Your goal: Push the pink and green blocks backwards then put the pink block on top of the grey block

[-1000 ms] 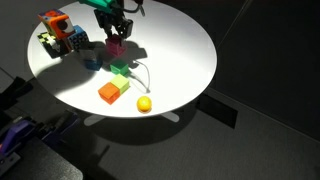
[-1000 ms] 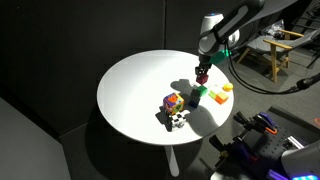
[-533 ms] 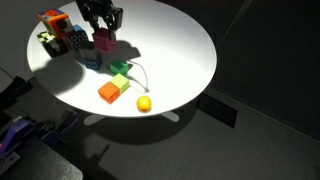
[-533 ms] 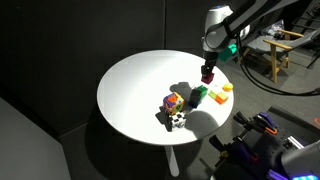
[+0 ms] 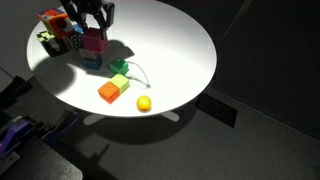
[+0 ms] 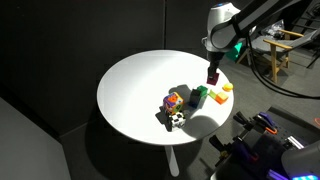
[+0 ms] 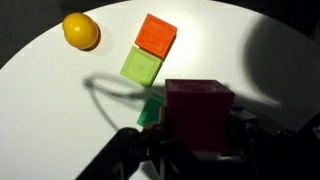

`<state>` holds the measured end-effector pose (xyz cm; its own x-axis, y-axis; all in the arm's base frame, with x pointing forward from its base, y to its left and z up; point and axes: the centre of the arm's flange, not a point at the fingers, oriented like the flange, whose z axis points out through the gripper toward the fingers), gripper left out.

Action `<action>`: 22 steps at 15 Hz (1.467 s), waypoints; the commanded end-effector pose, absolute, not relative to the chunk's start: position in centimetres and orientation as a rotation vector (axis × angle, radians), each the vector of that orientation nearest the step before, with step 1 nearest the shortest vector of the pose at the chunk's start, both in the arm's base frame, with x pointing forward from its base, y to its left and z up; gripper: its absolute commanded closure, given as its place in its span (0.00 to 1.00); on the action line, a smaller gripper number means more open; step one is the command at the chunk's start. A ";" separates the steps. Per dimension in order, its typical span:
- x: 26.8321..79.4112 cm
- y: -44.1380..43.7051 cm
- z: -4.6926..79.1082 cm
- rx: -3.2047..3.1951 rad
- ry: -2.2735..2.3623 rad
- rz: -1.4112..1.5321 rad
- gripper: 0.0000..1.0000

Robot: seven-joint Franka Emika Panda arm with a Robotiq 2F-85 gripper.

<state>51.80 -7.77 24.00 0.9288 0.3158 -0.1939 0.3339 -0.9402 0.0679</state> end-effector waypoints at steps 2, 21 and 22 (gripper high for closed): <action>51.4 -7.7 24.2 2.978 0.541 -0.283 0.45; 51.0 -6.2 24.2 2.964 0.632 -0.256 0.70; 51.1 -6.0 24.0 2.963 0.640 -0.257 0.70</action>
<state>51.23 -6.51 23.91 0.9070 0.3711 -0.1989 0.3889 -0.9195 0.0578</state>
